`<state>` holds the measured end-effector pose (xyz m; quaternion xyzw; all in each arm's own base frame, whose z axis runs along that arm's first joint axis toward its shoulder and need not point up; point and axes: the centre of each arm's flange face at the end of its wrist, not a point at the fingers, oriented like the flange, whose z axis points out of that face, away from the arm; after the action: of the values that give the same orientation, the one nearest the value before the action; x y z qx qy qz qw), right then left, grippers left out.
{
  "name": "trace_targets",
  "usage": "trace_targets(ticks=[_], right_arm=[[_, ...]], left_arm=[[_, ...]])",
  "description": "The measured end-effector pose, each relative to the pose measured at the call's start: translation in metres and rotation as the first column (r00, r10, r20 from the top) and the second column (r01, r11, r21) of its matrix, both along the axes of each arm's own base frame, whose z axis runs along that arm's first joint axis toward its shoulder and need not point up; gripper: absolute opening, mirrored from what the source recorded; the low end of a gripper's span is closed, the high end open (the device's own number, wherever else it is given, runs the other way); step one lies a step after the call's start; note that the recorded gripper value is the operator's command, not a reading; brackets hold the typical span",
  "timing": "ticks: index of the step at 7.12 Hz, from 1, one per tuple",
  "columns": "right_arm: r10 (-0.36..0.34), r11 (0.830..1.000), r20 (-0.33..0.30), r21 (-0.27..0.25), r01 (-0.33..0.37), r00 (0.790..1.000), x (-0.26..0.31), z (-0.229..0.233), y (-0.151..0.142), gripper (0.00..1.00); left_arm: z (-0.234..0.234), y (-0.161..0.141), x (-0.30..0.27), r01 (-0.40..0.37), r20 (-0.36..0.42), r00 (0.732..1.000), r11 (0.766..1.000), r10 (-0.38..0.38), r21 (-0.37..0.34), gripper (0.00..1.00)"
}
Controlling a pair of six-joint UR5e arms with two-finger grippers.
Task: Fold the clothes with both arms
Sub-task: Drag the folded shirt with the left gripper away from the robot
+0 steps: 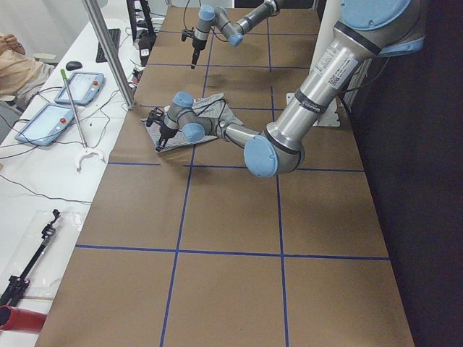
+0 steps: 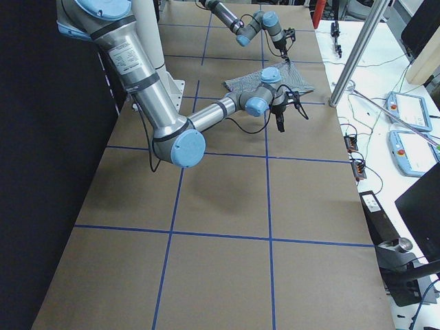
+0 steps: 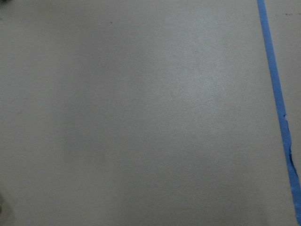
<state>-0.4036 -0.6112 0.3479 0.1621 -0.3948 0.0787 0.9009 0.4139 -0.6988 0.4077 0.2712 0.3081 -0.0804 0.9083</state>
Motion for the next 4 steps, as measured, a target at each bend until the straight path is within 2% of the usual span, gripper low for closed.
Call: trace_targets(ticks=[2,3,4], right_arm=[[0.015,1.000,0.016,-0.018,-0.015,1.000,-0.006,-0.006,0.002,0.98],[0.047,0.998,0.046,-0.050,-0.045,0.998,-0.017,-0.019,0.002,0.90],[0.102,0.992,0.077,-0.088,-0.095,0.992,-0.035,-0.041,-0.001,0.77]], left_arm=[[0.011,-0.017,-0.015,-0.007,0.030,1.000,0.999,0.006,0.043,1.00],[0.009,-0.021,-0.025,-0.042,0.035,0.999,0.996,0.040,0.074,1.00],[0.008,-0.025,-0.043,-0.093,0.029,0.995,0.991,0.091,0.099,1.00]])
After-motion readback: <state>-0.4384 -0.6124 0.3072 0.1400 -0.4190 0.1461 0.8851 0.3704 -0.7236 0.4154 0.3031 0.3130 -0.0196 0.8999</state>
